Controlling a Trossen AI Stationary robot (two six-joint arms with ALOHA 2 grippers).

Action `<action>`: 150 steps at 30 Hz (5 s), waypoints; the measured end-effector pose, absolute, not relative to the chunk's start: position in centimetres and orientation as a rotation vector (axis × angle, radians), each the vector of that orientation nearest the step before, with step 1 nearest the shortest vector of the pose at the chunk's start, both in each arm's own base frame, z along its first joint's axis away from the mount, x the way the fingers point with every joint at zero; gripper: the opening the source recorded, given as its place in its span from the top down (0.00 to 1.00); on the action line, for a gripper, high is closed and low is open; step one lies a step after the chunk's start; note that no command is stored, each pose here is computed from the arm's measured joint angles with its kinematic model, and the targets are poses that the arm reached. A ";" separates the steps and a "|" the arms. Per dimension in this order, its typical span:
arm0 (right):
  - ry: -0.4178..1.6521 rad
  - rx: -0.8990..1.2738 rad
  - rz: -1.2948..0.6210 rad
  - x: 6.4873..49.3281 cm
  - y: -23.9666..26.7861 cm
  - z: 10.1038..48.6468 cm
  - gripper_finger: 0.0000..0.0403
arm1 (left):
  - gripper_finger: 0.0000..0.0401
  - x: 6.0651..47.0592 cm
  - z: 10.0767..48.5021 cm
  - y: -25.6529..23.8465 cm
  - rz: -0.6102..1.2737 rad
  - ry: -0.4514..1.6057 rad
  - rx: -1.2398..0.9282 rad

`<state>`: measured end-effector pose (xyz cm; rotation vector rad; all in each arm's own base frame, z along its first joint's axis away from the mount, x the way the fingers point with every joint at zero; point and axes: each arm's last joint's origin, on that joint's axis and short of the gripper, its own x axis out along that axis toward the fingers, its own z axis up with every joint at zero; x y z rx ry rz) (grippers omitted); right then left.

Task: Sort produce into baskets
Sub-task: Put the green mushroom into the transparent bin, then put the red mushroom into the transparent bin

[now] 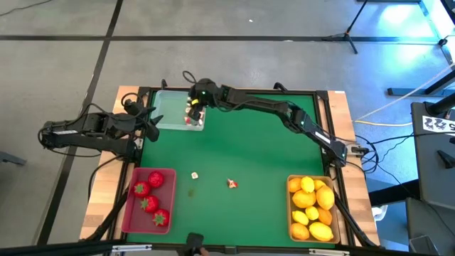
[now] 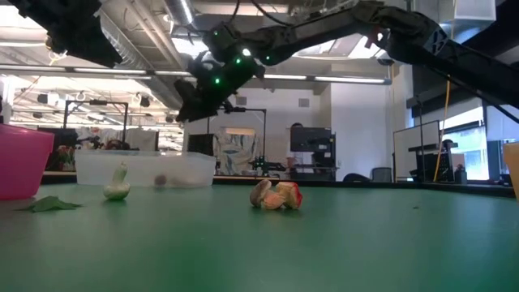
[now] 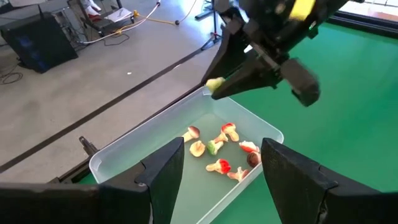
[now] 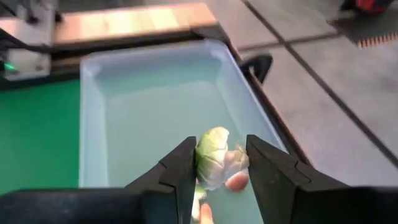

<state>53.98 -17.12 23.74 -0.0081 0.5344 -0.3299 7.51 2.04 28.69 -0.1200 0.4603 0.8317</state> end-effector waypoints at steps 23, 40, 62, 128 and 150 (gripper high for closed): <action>0.552 0.096 -0.423 54.3 -18.4 20.9 0.35 | 0.48 7.5 28.7 2.0 0.832 0.460 -0.120; 0.555 0.031 -0.169 46.6 -14.8 36.4 0.33 | 0.48 7.5 28.7 2.0 0.832 0.460 -0.120; 0.976 0.057 -0.087 28.5 -3.1 47.1 0.33 | 0.48 7.4 28.5 2.0 0.843 0.464 -0.148; 0.511 0.072 -0.133 31.0 15.6 12.8 0.33 | 0.48 7.4 28.5 2.0 0.844 0.464 -0.149; 0.544 0.136 -0.161 32.8 14.9 11.3 0.33 | 0.48 7.4 28.5 2.0 0.844 0.464 -0.149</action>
